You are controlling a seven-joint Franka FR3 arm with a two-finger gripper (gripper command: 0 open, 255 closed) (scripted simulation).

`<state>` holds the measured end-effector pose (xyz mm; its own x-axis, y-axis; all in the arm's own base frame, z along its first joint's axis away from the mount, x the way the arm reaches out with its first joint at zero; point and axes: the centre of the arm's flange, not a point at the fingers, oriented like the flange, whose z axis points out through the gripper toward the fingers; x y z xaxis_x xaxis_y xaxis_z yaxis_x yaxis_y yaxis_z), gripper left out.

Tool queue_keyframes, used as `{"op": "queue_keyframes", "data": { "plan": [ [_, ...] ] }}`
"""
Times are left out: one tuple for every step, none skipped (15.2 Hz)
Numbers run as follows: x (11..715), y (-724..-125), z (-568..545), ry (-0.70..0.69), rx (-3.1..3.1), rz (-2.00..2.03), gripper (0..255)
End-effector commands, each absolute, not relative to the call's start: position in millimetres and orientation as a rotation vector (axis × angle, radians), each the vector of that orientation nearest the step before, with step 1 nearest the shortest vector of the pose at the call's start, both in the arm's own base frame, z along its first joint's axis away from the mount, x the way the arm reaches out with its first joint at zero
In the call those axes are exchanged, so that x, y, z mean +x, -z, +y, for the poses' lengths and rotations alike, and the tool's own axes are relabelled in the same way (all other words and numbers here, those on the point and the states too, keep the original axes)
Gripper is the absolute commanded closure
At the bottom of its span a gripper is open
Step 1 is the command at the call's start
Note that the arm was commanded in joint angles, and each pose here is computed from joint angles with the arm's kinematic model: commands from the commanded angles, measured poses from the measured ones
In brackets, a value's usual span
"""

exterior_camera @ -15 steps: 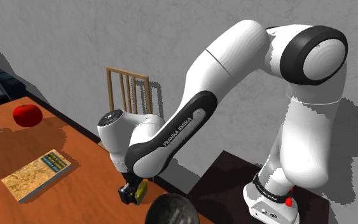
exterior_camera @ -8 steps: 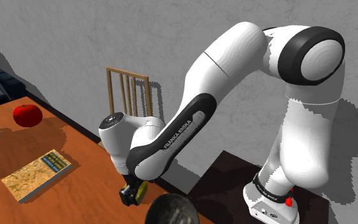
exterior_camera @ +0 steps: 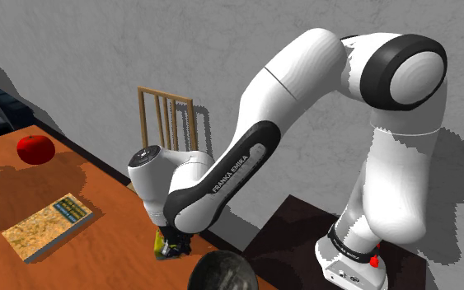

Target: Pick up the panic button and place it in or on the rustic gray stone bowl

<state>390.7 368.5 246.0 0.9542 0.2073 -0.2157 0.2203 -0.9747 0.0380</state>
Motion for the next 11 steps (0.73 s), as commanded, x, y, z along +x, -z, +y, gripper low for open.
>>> {"op": "queue_keyframes", "data": {
  "plan": [
    [390.7, -246.0, 368.5, 0.326, 3.044, 0.333, 255],
    [390.7, -246.0, 368.5, 0.326, 3.044, 0.333, 255],
    [390.7, -246.0, 368.5, 0.326, 3.044, 0.333, 255],
    [390.7, -246.0, 368.5, 0.326, 3.044, 0.333, 0],
    [397.0, -256.3, 366.7, 0.299, 3.064, 0.395, 0],
    [403.3, -266.6, 364.9, 0.270, 3.081, 0.458, 0],
    [409.5, -276.9, 362.9, 0.242, 3.097, 0.521, 0],
    [415.6, -287.3, 360.9, 0.213, 3.112, 0.584, 0],
    [421.6, -297.7, 358.8, 0.183, 3.125, 0.649, 0],
    [427.5, -308.1, 356.6, 0.152, 3.136, 0.714, 0],
    [432.7, -317.5, 354.5, 0.125, 3.145, 0.772, 0]
  ]
}}
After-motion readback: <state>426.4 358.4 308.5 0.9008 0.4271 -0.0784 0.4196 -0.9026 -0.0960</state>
